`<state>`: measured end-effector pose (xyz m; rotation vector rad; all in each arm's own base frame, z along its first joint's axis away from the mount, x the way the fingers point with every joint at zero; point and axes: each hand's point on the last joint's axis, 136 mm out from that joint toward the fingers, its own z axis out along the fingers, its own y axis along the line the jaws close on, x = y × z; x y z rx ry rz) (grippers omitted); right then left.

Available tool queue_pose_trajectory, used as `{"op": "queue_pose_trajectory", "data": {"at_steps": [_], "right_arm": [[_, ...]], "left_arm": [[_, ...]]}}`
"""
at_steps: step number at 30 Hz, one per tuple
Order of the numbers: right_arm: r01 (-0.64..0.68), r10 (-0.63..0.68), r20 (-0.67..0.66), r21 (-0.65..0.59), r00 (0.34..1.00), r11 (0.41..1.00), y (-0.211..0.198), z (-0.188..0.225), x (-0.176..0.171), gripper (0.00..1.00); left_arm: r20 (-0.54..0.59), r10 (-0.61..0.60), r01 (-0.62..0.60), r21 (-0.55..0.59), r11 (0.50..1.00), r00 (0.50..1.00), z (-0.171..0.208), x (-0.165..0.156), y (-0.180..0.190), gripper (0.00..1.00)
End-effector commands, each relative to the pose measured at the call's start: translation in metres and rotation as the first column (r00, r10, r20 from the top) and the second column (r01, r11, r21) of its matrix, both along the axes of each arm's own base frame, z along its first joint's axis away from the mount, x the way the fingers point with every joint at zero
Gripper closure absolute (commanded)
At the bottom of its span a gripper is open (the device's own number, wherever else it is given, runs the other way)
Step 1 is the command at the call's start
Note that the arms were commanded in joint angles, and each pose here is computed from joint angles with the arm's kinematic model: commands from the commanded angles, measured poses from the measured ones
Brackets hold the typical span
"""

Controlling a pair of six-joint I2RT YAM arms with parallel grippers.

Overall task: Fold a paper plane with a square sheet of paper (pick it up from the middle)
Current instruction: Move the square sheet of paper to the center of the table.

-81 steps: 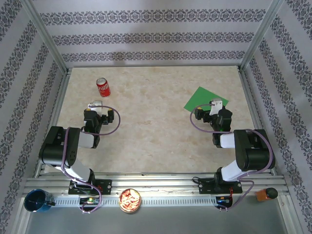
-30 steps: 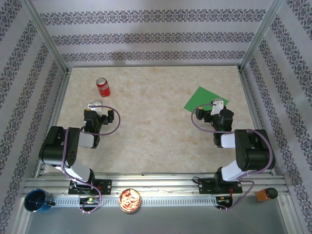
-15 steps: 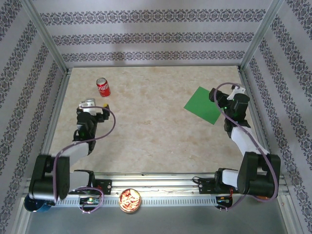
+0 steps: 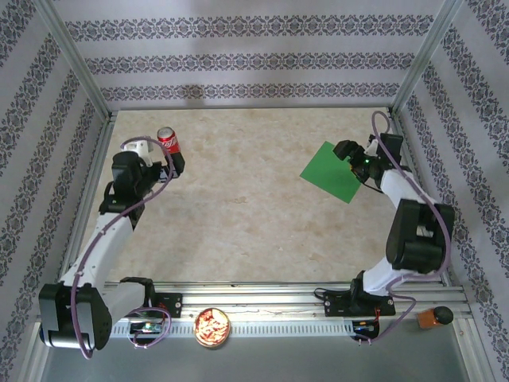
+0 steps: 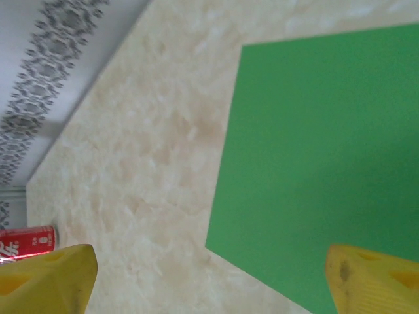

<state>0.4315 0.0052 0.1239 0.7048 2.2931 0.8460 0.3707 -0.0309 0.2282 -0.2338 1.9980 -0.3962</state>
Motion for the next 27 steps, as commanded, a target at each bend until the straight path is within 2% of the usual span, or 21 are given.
{"op": "queue_pose_trajectory", "data": {"at_steps": [1,3,7,12,18,21,24,27], "right_arm": [[-0.082,0.085,-0.168,0.025,0.982,0.996,0.018,-0.03,-0.008,0.1],[-0.084,0.083,-0.207,0.008,0.975,0.996,0.017,-0.038,0.002,0.09],[-0.092,0.075,-0.266,-0.05,0.961,0.995,0.017,-0.05,0.018,0.09],[-0.063,0.019,-0.364,-0.11,0.931,0.992,0.007,-0.073,0.023,0.04],[-0.1,0.044,-0.444,-0.103,0.895,0.99,0.01,-0.095,0.01,0.02],[-0.149,0.091,-0.46,-0.092,0.883,0.985,0.022,-0.097,0.0,0.02],[-0.209,0.113,-0.494,-0.144,0.862,0.967,0.031,-0.1,-0.013,0.02],[-0.297,0.192,-0.517,-0.127,0.834,0.946,0.053,-0.102,-0.024,0.02]], "left_arm": [[-0.166,-0.026,0.003,-0.136,0.991,0.986,-0.018,-0.019,-0.008,0.01],[-0.141,-0.065,0.043,-0.151,0.988,0.988,-0.016,-0.026,-0.013,0.01],[-0.073,0.004,-0.022,-0.238,0.971,0.997,-0.012,-0.031,-0.007,0.01],[-0.181,-0.025,-0.025,-0.27,0.963,0.983,-0.02,-0.034,-0.013,0.0],[-0.269,-0.073,-0.019,-0.323,0.946,0.96,-0.035,-0.043,-0.023,0.0],[-0.283,-0.107,-0.001,-0.356,0.934,0.953,-0.038,-0.048,-0.03,0.0],[-0.311,-0.107,-0.024,-0.39,0.92,0.944,-0.043,-0.054,-0.035,0.0],[-0.332,-0.123,-0.023,-0.404,0.915,0.935,-0.047,-0.061,-0.04,0.0]]}}
